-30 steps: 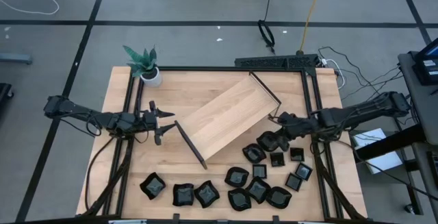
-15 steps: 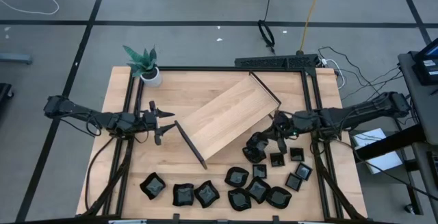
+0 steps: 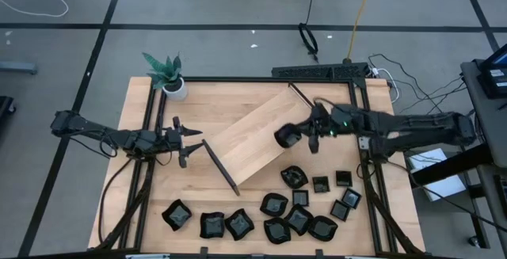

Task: Pick & Place Mini shaped plates
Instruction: Put the leaf shaped plate on the shelf, then stack the leaf shaped plate on top of the other leaf shaped plate on the shelf

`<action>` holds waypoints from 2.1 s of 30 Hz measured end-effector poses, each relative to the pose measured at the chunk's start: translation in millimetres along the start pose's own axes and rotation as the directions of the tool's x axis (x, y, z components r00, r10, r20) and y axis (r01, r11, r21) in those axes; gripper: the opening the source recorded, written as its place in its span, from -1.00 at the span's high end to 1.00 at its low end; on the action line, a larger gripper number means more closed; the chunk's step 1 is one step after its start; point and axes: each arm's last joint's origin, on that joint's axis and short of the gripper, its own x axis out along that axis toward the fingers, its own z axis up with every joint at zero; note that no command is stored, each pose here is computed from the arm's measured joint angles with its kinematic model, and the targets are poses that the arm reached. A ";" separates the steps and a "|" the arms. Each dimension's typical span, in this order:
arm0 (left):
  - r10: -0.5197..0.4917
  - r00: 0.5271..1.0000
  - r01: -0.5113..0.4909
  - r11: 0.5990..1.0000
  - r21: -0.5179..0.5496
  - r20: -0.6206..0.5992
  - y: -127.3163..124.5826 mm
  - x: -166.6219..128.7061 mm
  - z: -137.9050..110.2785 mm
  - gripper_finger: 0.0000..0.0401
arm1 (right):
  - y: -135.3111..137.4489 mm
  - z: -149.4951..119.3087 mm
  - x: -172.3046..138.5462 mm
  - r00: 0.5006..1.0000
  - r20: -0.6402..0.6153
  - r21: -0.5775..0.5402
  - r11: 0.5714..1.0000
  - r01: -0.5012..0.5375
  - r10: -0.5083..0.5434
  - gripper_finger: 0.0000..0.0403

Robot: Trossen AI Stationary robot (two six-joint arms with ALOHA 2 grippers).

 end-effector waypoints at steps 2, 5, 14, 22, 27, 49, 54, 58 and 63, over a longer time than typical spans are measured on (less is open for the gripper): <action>0.000 1.000 0.000 1.000 0.006 0.004 0.0 0.0 0.3 -0.04 | -7.8 18.2 1.6 0.998 -0.058 -0.006 1.000 0.023 -0.023 1.00; 0.000 1.000 0.000 1.000 0.014 0.010 0.0 0.0 0.8 -0.04 | -24.4 46.0 3.3 0.989 -0.124 -0.006 0.997 0.082 -0.082 1.00; -0.001 1.000 0.001 1.000 0.012 0.006 0.0 0.0 0.4 -0.04 | -83.3 70.2 28.8 0.953 -0.285 0.123 0.982 0.141 -0.101 1.00; -0.002 1.000 0.002 1.000 -0.005 -0.007 -0.1 0.0 -0.7 -0.04 | -96.1 63.6 38.6 0.926 -0.334 0.072 0.975 0.211 -0.176 1.00; -0.002 1.000 0.002 1.000 -0.005 -0.007 -0.1 0.0 -0.6 -0.04 | -98.4 64.0 38.1 0.910 -0.328 0.024 0.960 0.278 -0.255 0.96; -0.001 1.000 0.001 1.000 -0.011 -0.006 0.0 0.0 -0.5 -0.04 | -71.7 80.6 29.3 0.932 -0.141 -0.230 0.926 0.298 -0.335 0.47; 0.000 1.000 0.000 1.000 -0.032 -0.006 0.0 0.0 -0.5 -0.04 | -32.9 76.2 28.6 0.981 -0.166 -0.272 0.961 0.053 -0.101 0.53; -0.001 1.000 0.001 1.000 -0.032 -0.007 0.0 0.0 -0.6 -0.04 | 7.5 66.5 32.6 0.982 -0.189 -0.276 0.959 -0.062 0.009 0.56; 0.000 1.000 0.000 1.000 -0.032 -0.006 0.0 0.0 -0.5 -0.04 | 61.5 35.0 40.2 0.962 -0.272 -0.359 0.931 -0.070 -0.033 0.41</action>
